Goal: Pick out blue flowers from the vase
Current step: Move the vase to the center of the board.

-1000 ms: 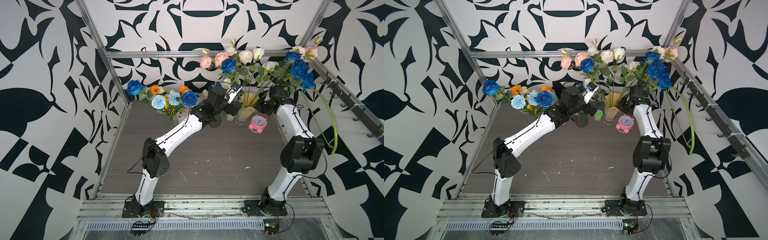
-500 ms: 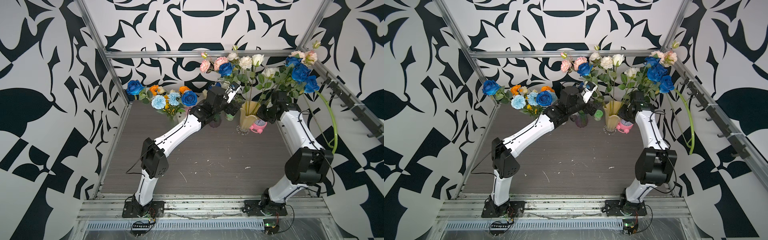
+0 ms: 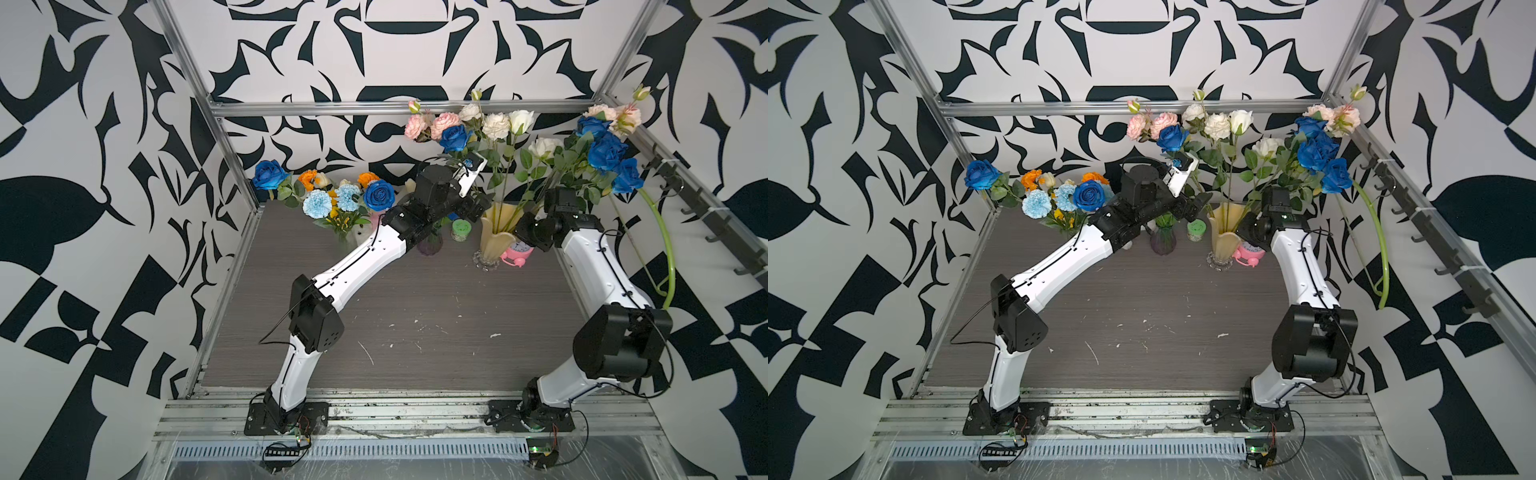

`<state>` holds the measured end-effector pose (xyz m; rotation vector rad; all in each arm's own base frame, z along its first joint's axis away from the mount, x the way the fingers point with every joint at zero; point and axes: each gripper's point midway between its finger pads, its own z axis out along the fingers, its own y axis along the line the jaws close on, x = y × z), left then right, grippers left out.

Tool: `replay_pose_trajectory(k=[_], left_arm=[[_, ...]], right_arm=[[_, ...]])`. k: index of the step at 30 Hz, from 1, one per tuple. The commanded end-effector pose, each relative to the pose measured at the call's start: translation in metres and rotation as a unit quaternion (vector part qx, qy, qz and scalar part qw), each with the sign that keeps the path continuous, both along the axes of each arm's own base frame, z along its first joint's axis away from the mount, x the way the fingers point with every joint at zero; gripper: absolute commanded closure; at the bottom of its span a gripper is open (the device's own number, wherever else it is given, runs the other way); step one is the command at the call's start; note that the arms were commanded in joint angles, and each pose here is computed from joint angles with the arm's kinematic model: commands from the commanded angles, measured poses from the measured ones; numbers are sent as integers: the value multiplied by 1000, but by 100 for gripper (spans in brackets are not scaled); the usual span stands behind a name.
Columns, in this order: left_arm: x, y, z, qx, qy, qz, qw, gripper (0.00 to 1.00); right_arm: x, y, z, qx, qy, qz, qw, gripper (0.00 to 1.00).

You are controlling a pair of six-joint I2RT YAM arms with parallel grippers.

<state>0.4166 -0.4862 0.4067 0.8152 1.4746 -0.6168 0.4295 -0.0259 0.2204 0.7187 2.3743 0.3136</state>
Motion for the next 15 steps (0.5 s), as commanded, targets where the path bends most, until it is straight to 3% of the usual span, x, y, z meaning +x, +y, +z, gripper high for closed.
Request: replay_pose_trajectory(k=[1, 8, 15], left_arm=[[10, -9, -7, -13, 17, -1, 1000, 1], [23, -12, -16, -39, 46, 14, 998, 1], [39, -15, -17, -51, 40, 34, 997, 1]], right_arm=[[17, 6, 43, 7, -88, 12, 996, 100], [21, 4, 40, 13, -99, 12, 995, 100], [22, 1, 38, 16, -102, 12, 995, 100]])
